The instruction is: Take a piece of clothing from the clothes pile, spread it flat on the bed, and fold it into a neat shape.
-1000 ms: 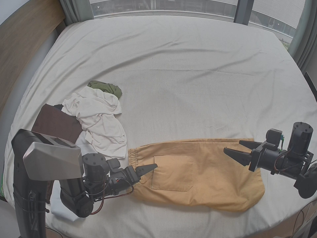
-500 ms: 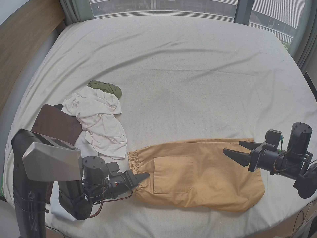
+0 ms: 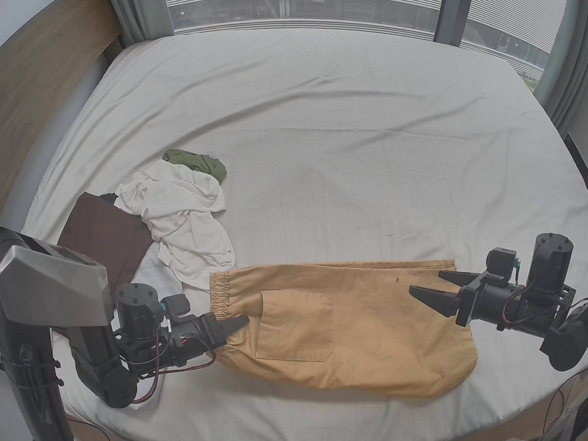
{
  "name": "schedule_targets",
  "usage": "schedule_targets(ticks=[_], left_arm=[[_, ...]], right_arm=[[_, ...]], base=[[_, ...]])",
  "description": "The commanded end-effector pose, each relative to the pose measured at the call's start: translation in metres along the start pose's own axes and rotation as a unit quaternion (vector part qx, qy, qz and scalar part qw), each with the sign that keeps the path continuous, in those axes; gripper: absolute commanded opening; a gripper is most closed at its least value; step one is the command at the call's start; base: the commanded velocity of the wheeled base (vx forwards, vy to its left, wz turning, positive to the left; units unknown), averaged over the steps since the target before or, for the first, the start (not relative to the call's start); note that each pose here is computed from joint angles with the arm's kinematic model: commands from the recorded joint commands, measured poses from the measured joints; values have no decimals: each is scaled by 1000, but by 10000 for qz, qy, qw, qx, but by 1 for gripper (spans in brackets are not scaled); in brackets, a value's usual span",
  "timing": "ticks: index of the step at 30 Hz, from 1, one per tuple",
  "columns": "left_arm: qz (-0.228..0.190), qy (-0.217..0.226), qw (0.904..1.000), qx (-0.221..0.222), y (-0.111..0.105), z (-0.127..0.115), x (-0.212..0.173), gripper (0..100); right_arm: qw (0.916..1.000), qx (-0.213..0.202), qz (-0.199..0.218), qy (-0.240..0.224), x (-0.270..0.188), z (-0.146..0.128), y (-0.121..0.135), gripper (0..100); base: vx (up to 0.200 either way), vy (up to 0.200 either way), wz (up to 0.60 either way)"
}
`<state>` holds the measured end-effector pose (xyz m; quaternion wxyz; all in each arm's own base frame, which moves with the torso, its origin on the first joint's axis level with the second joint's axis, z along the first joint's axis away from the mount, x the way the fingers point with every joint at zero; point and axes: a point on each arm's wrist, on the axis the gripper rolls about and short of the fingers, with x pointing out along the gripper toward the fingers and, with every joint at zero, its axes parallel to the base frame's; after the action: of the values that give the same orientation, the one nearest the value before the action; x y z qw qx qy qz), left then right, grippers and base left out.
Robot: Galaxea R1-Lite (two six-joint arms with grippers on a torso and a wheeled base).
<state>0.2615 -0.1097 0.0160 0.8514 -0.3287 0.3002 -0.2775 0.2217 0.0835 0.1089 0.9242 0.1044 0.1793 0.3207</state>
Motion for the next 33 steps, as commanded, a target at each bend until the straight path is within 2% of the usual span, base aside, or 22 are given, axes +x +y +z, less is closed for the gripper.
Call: schedule_targets(ticks=[1,9,14,24,28,33], left_arm=[[118,-79,9998,143,5,3,-8,0],[245,-36,9996,164,10,2,-14,0],[374,-46,9984,418,19,4,-22,0],[388,-52,9982,451,27,9,-31,0],[271,-54,9983,515,22,10,-30,0],[-75,-57,9978,652,1,10,-28,0]], right_arm=[[10000,34,-23,77,0,-4,-1,100],[9997,94,-60,213,3,-9,-5,100],[9997,108,-63,227,4,-10,-5,100],[9998,73,-37,176,6,-13,-6,100],[9998,74,-39,184,8,-14,-6,100],[9999,58,-24,151,8,-12,-6,100]], base=[[0,0,0],[0,0,0],[0,0,0],[0,0,0],[0,0,0],[0,0,0]])
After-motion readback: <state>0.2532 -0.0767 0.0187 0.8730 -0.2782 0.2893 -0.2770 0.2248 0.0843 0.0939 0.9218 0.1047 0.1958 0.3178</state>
